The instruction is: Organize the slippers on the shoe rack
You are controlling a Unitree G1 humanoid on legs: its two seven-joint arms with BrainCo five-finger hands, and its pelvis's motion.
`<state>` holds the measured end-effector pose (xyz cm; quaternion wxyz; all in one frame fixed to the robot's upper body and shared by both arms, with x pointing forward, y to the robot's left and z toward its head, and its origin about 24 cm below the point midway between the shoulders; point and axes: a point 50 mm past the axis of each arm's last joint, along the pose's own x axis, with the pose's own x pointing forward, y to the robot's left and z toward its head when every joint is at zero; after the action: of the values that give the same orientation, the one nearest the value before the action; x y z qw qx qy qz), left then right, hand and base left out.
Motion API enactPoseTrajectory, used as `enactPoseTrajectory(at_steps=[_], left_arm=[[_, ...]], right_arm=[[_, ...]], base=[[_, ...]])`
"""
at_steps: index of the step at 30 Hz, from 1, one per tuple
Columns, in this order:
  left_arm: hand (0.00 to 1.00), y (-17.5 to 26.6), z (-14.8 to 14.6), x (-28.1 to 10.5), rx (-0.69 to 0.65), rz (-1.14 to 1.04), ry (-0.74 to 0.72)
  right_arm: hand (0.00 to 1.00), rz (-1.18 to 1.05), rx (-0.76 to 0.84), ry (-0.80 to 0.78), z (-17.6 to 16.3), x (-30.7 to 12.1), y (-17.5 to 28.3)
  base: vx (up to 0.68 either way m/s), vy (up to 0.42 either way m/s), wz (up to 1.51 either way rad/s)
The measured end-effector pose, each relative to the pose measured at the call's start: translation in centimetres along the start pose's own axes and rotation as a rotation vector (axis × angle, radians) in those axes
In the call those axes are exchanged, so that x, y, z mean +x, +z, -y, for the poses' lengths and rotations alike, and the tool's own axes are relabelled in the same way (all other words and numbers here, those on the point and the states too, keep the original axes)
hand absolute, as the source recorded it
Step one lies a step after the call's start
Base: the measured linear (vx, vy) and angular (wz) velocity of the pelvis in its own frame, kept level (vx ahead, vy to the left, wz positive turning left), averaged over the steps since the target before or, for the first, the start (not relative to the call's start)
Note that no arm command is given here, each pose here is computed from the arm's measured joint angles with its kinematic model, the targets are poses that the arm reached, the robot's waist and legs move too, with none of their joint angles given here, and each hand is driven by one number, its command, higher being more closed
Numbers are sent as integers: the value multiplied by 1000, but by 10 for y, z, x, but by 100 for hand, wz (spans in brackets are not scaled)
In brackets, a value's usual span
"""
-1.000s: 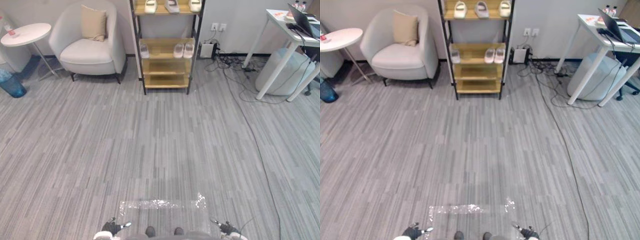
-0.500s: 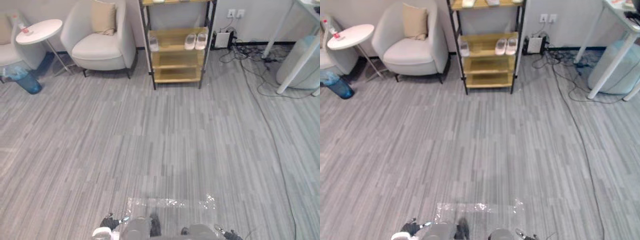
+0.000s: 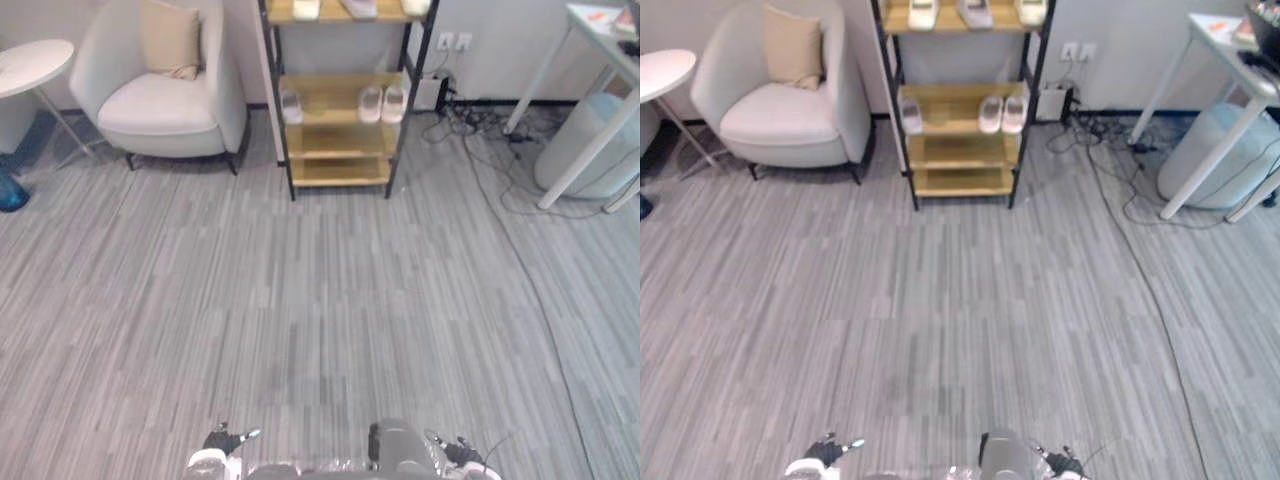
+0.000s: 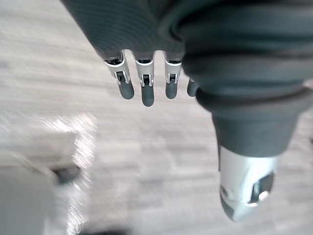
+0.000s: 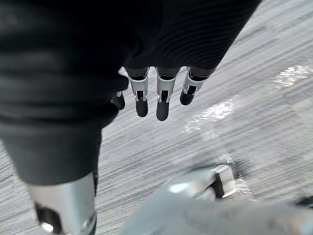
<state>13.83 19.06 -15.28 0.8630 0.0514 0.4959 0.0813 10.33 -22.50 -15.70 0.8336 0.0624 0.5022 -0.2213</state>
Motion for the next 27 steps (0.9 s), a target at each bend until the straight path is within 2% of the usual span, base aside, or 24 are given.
enactPoseTrajectory(at_steps=[3,8,13,18,20,24,27], left_arm=[[0,-4,21,-2,-27,-11,-54],[0,-4,28,-4,-177,-14,-40],[0,13,28,-5,-203,62,-38],[0,12,32,-5,-171,63,-54],[0,4,24,-4,-149,35,-38],[0,-5,17,-3,-52,-2,-37],[0,-8,21,-3,-13,-31,-52]], right_arm=[[0,-8,1,-26,9,1,0],[0,-17,14,-25,9,-3,-11],[0,29,-7,3,-1,-3,-1],[0,16,29,-16,3,-2,0],[0,-31,27,-21,4,-3,-12],[0,-106,47,-38,9,-6,-31],[0,-85,37,-39,12,-4,-23]], base=[[474,-164,10],[448,-179,9],[321,-97,-13],[390,108,-55],[647,253,-73],[588,146,3],[592,60,15]])
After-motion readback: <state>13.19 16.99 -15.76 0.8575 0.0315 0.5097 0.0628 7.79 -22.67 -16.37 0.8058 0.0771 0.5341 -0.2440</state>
